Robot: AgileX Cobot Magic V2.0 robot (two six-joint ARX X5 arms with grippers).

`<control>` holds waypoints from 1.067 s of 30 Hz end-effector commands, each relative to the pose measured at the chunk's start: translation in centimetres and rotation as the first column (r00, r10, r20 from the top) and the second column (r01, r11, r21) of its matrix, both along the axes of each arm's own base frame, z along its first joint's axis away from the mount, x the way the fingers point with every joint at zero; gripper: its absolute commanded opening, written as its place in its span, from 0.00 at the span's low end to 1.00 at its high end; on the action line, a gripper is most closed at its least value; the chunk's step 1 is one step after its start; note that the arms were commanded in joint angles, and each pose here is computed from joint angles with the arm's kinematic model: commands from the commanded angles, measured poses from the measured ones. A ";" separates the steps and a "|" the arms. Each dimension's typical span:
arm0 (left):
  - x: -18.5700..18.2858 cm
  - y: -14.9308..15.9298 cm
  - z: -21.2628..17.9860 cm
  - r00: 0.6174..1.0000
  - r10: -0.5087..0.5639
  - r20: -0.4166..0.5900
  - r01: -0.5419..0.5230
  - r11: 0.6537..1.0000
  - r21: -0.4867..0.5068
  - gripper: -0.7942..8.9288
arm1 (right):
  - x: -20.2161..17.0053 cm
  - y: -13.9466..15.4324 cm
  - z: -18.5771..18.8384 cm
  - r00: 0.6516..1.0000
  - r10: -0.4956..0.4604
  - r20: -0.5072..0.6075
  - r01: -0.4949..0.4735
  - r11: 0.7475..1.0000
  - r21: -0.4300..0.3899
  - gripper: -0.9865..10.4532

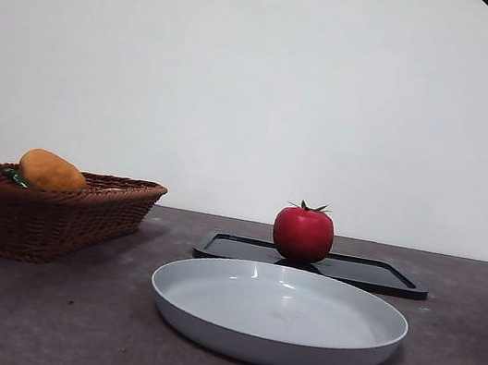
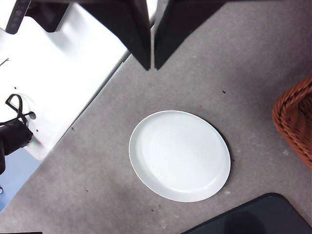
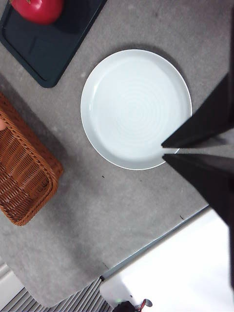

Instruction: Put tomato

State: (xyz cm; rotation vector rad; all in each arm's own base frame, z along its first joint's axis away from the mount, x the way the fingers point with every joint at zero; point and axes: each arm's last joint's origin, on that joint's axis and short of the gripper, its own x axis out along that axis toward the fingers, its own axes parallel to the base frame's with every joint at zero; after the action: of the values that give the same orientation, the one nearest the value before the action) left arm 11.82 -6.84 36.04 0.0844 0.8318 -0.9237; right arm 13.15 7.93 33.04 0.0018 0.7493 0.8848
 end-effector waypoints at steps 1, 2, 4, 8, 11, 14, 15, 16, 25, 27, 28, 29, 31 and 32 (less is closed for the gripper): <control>0.1 -0.1 0.4 1.000 -0.011 0.016 0.012 1.000 -0.007 0.09 | 0.1 0.1 0.3 1.000 0.006 0.011 -0.006 1.000 0.009 0.09; 0.1 -0.1 0.4 1.000 -0.011 0.016 0.012 1.000 -0.007 0.09 | 0.1 0.1 0.3 1.000 0.006 0.011 -0.006 1.000 0.009 0.09; 0.1 -0.1 0.4 1.000 -0.011 0.016 0.012 1.000 -0.007 0.09 | 0.1 0.1 0.3 1.000 0.006 0.011 -0.006 1.000 0.009 0.09; 0.3 -0.2 0.6 0.999 -0.004 0.052 0.006 1.000 -0.022 0.09 | 0.1 0.1 0.3 1.000 0.006 0.011 -0.006 1.000 0.009 0.09; 0.2 0.2 1.4 0.976 -0.043 0.215 0.047 0.999 -0.015 0.09 | 0.1 0.1 0.3 1.000 0.006 0.011 -0.006 1.000 0.009 0.09; 0.3 1.0 2.5 0.883 0.031 0.468 0.014 0.996 -0.091 0.09 | 0.1 0.1 0.3 1.000 0.006 0.012 -0.006 1.000 0.009 0.09; 0.3 1.5 2.6 0.832 0.084 0.548 -0.010 0.991 -0.137 0.09 | 0.1 0.1 0.3 1.000 0.006 0.011 -0.006 1.000 0.009 0.09; 0.2 2.0 2.6 0.774 0.139 0.618 -0.032 0.983 -0.181 0.09 | 0.1 0.1 0.3 1.000 0.006 0.012 -0.006 1.000 0.009 0.09; -1.5 5.6 -4.2 0.418 0.447 0.791 -0.329 0.886 -0.327 0.09 | 0.1 0.1 0.3 1.000 0.006 0.011 -0.006 1.000 0.009 0.09; -1.8 6.0 -6.3 0.395 0.491 0.776 -0.413 0.850 -0.327 0.09 | 0.1 0.1 0.3 1.000 0.006 0.012 -0.006 1.000 0.009 0.09; -2.0 6.2 -7.5 0.381 0.511 0.770 -0.453 0.829 -0.326 0.09 | 0.1 0.1 0.3 1.000 0.006 0.012 -0.006 1.000 0.009 0.09; -2.1 6.3 -8.4 0.372 0.524 0.766 -0.480 0.815 -0.324 0.09 | 0.1 0.1 0.3 1.000 0.006 0.011 -0.006 1.000 0.009 0.09; -2.3 6.6 -10.4 0.357 0.559 0.748 -0.533 0.780 -0.329 0.09 | 0.1 0.1 0.3 1.000 0.006 0.012 -0.006 1.000 0.009 0.09; -2.3 6.6 -11.2 0.353 0.575 0.738 -0.550 0.766 -0.334 0.09 | 0.1 0.1 0.3 1.000 0.006 0.012 -0.006 1.000 0.009 0.09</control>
State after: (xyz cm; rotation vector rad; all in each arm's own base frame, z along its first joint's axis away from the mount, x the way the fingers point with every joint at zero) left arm 9.61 -0.29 25.18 0.1932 -0.0733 -0.1516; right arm 13.15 7.93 33.04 0.0018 0.7493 0.8848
